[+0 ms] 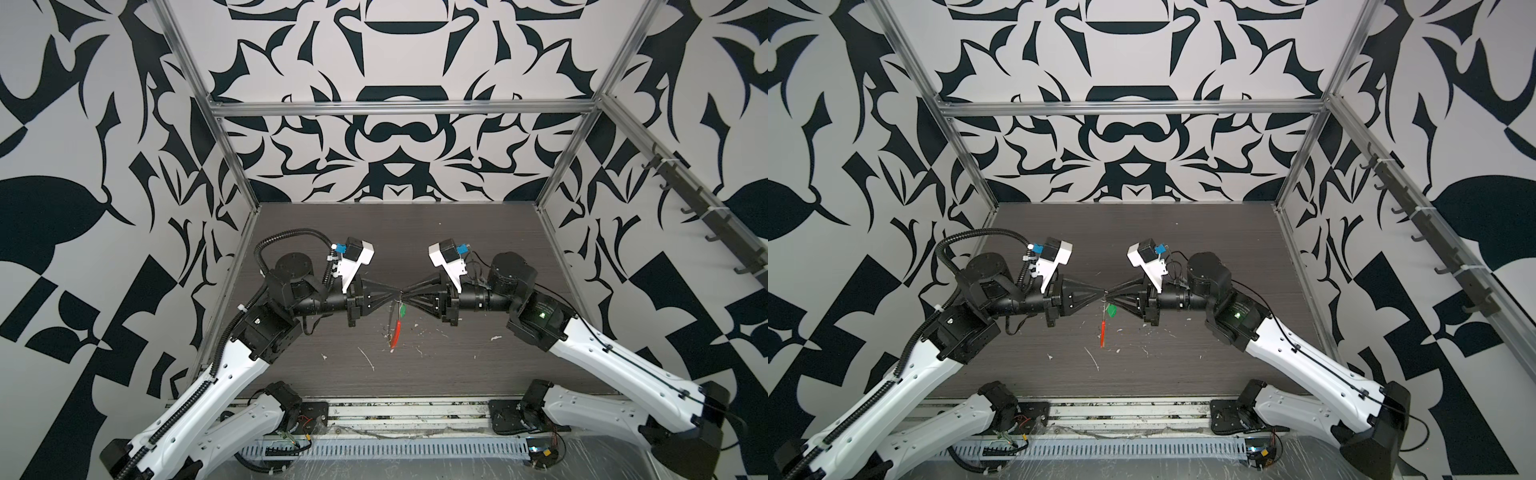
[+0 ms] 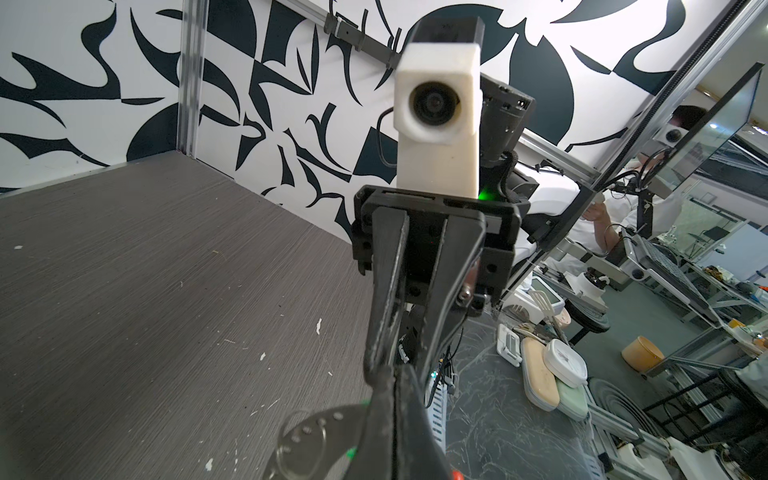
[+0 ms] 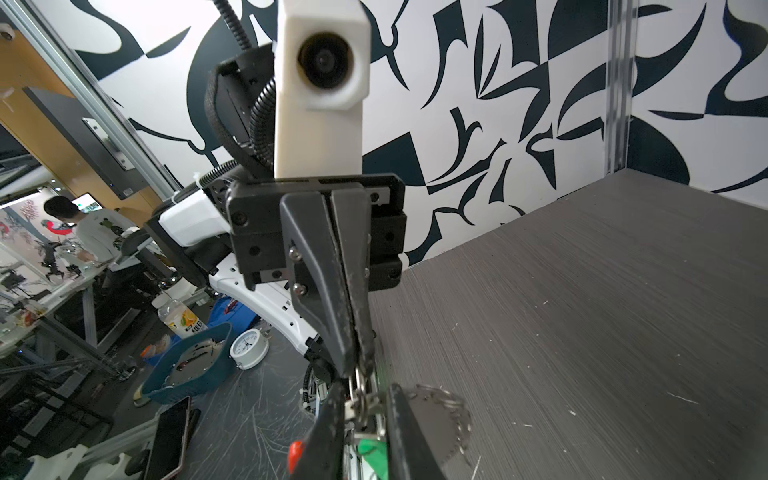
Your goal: Remove the keys from the keyring
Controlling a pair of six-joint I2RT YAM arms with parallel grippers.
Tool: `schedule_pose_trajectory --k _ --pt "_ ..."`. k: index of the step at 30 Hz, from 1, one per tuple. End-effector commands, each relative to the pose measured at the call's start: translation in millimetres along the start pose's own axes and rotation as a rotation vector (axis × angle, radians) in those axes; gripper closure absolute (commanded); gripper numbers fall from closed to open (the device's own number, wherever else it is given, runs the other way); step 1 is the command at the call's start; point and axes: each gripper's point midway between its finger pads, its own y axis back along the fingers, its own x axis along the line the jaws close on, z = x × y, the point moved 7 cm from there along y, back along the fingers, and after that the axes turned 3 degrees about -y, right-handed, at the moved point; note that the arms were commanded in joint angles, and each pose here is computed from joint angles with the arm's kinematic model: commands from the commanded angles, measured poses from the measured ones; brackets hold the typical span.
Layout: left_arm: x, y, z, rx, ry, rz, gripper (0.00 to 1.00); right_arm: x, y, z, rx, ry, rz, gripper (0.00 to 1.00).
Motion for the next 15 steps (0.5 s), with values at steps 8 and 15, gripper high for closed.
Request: schedule_pose_trajectory --k 8,15 --pt "-3.2 2.0 3.2 -0.032 -0.021 -0.005 1.00 15.2 -1.4 20.3 -0.057 0.051 0.053 0.88" --pt "-4.2 5.2 3.9 -0.050 -0.034 0.015 1.00 14.5 -1.5 14.4 -0.050 0.033 0.050 0.86"
